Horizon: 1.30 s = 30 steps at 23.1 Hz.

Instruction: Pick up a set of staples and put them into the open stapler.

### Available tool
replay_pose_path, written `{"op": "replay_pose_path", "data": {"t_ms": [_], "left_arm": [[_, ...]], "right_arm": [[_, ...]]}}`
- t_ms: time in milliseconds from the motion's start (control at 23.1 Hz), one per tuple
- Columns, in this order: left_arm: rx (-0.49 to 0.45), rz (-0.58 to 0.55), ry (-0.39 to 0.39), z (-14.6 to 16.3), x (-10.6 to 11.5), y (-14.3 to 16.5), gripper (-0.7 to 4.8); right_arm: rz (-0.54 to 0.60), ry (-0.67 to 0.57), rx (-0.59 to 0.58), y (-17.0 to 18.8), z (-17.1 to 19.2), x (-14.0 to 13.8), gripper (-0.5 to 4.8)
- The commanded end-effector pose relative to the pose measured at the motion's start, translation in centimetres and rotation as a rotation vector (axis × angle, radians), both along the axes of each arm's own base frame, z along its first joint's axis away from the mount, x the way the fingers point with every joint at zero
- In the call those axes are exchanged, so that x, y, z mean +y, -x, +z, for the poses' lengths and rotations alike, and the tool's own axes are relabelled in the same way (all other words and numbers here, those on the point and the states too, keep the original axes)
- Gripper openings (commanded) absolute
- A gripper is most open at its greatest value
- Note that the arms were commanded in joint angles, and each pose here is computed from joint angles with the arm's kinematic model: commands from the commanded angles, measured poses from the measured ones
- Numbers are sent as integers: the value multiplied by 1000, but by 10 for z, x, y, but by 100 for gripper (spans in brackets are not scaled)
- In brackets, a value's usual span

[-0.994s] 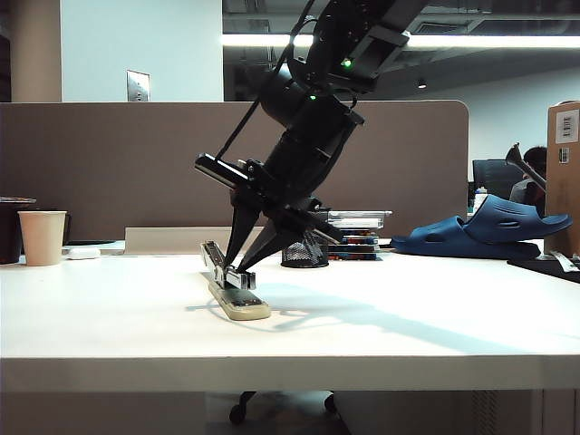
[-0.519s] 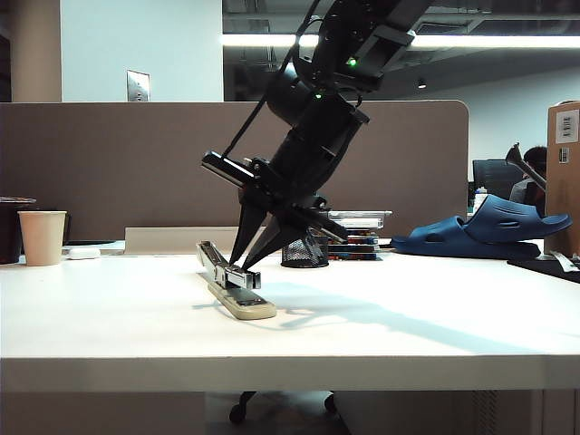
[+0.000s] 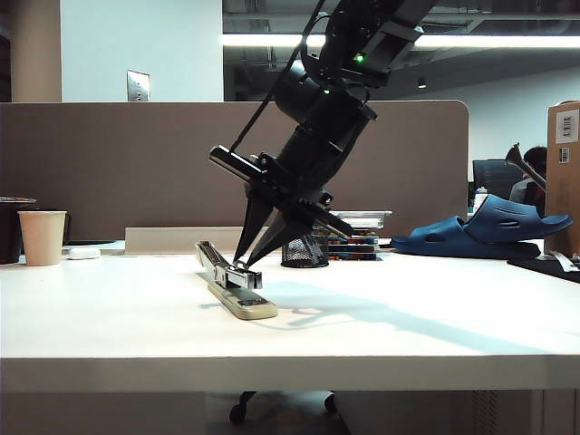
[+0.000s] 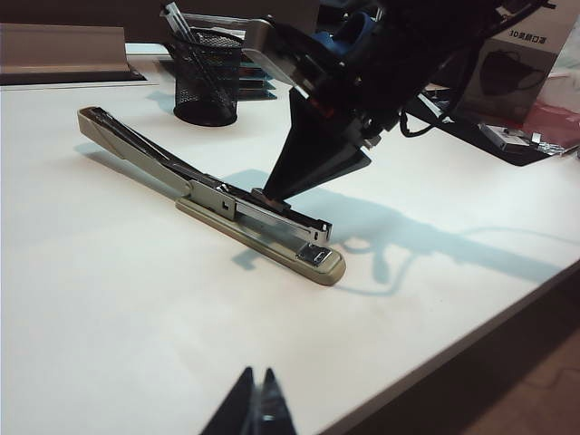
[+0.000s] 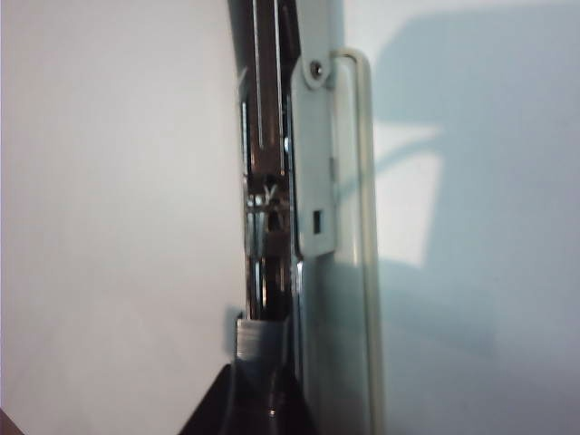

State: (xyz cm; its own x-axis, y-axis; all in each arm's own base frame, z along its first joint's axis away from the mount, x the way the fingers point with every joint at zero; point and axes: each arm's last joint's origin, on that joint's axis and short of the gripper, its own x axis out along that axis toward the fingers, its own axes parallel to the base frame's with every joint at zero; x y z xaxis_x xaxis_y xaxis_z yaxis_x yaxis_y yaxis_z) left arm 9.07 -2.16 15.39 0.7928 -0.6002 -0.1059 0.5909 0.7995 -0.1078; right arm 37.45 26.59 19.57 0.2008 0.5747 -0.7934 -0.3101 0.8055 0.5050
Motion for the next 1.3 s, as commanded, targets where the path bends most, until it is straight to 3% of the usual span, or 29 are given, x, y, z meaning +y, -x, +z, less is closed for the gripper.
{"op": "replay_pose_path", "data": {"t_ms": [43,562,1297], "left_arm": [[5,4,-4,-1,0,0,-6],[4,3,-3,0,0,0,-6],[6,3,-1,0,0,0,-6]], "right_arm": [[8,-12,2,1,4,0,-1],[-10,49,13,3,1,-3,0],[-2,16,1,1,5,-2,5]]}}
